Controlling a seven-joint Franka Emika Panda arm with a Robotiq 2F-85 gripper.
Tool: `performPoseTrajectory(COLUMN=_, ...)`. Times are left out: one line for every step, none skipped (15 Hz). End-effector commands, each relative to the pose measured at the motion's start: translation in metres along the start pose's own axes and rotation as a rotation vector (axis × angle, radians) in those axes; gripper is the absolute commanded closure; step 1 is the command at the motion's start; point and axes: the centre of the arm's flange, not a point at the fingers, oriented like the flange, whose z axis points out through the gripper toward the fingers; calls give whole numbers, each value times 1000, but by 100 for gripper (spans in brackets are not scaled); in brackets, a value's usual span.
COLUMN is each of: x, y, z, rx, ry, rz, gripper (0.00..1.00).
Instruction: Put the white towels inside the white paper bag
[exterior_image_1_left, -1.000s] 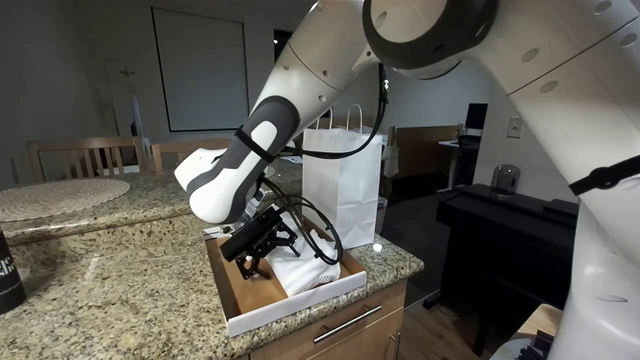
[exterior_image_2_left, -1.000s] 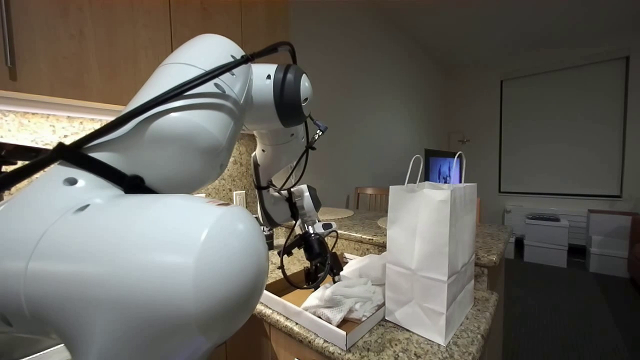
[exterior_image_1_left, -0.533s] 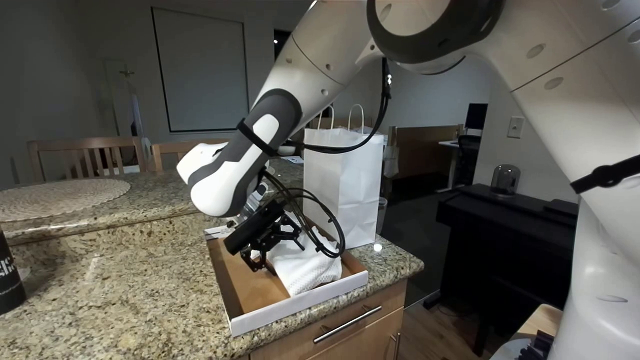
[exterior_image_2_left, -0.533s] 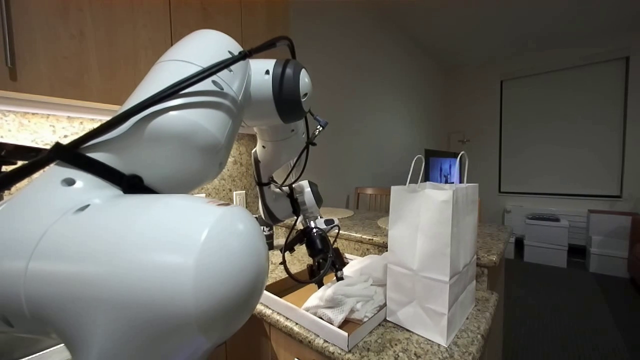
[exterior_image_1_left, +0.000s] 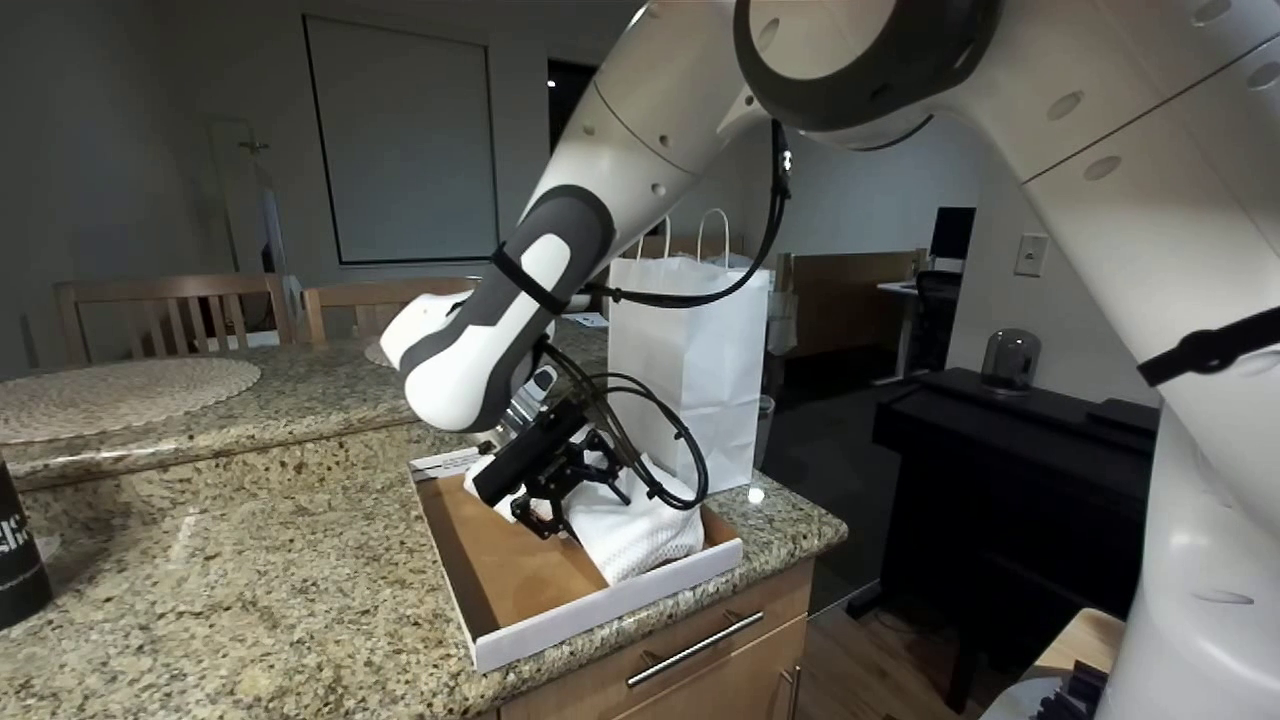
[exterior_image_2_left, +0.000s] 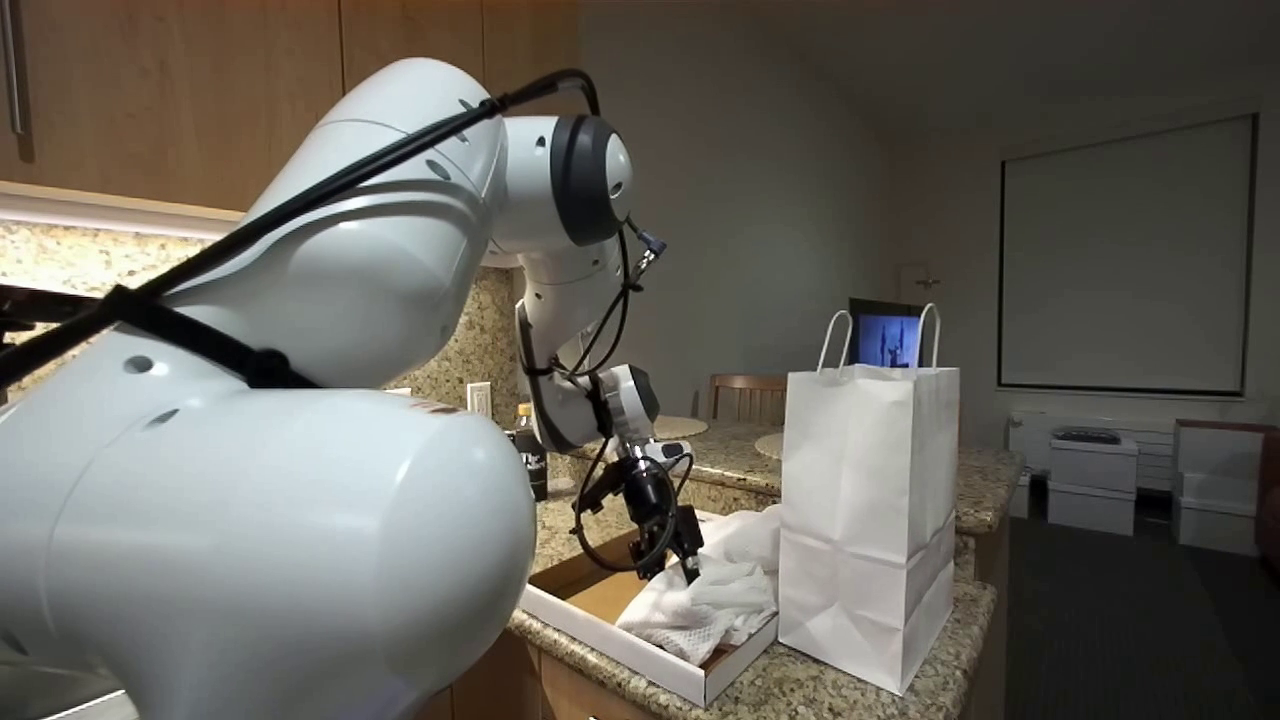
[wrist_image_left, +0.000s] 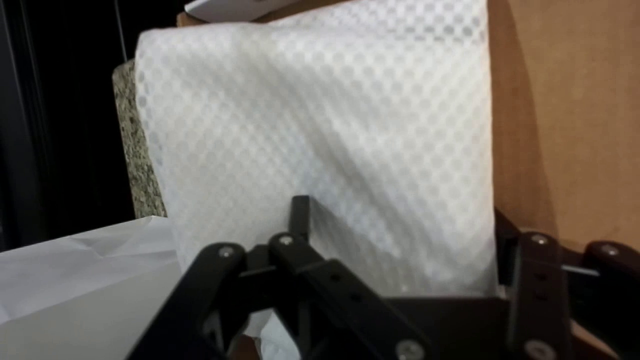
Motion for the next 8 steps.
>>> performPoseTrajectory(x=-14, y=19, z=-7, rx=28, ry=16, rz=-35, gripper=53)
performPoseTrajectory(x=-14, y=20, z=-8, rx=39, ry=13, rz=-50, gripper=59)
performPoseTrajectory(x=-15, y=21, z=-9, rx=46, ry=5, rz=-60, gripper=66)
performPoseTrajectory(x=-15, y=21, z=-8, rx=60, ry=-3, rz=-76, gripper=72)
performPoseTrajectory(x=-16, y=22, z=-9, rx=69, ry=-8, rz=-88, gripper=79)
performPoseTrajectory(x=-15, y=22, z=-7, rx=87, ry=-21, rz=-108, gripper=85)
performPoseTrajectory(x=-14, y=23, z=-6, rx=105, ry=-33, rz=-123, gripper=92)
performPoseTrajectory(x=-13, y=25, z=-4, rx=125, ry=-47, rz=-136, gripper=98)
